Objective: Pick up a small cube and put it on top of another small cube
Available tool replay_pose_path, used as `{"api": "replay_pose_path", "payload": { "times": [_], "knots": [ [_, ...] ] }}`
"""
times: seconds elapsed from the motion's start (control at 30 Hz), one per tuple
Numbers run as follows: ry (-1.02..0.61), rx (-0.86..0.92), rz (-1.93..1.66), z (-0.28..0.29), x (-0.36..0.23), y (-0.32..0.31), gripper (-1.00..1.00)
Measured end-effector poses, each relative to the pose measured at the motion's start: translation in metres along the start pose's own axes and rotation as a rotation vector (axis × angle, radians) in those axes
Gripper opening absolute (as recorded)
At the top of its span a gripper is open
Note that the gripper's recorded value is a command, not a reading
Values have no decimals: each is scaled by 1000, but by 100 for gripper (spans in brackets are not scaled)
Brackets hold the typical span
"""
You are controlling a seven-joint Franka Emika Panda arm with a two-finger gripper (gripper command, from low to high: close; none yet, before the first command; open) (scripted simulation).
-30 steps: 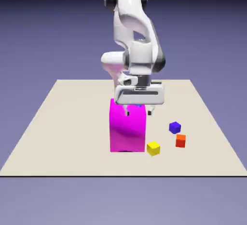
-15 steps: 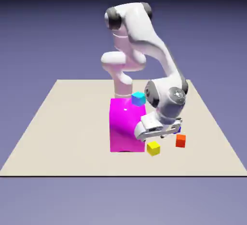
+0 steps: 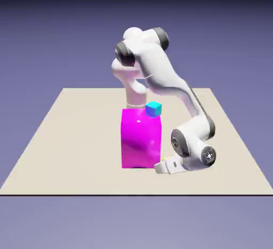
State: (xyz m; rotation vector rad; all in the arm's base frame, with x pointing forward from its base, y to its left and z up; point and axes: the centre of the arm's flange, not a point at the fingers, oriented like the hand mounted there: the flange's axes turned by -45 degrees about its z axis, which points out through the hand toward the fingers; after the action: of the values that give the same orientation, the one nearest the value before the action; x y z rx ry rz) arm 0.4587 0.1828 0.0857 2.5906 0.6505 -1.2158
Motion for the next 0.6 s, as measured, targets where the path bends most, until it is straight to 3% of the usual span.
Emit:
{"api": "replay_pose_path", "payload": {
  "times": [0.17, 0.6],
  "knots": [
    [45, -53, -11, -88, -29, -22, -100],
    [52, -125, 24, -157, -193, -17, -100]
  ]
}}
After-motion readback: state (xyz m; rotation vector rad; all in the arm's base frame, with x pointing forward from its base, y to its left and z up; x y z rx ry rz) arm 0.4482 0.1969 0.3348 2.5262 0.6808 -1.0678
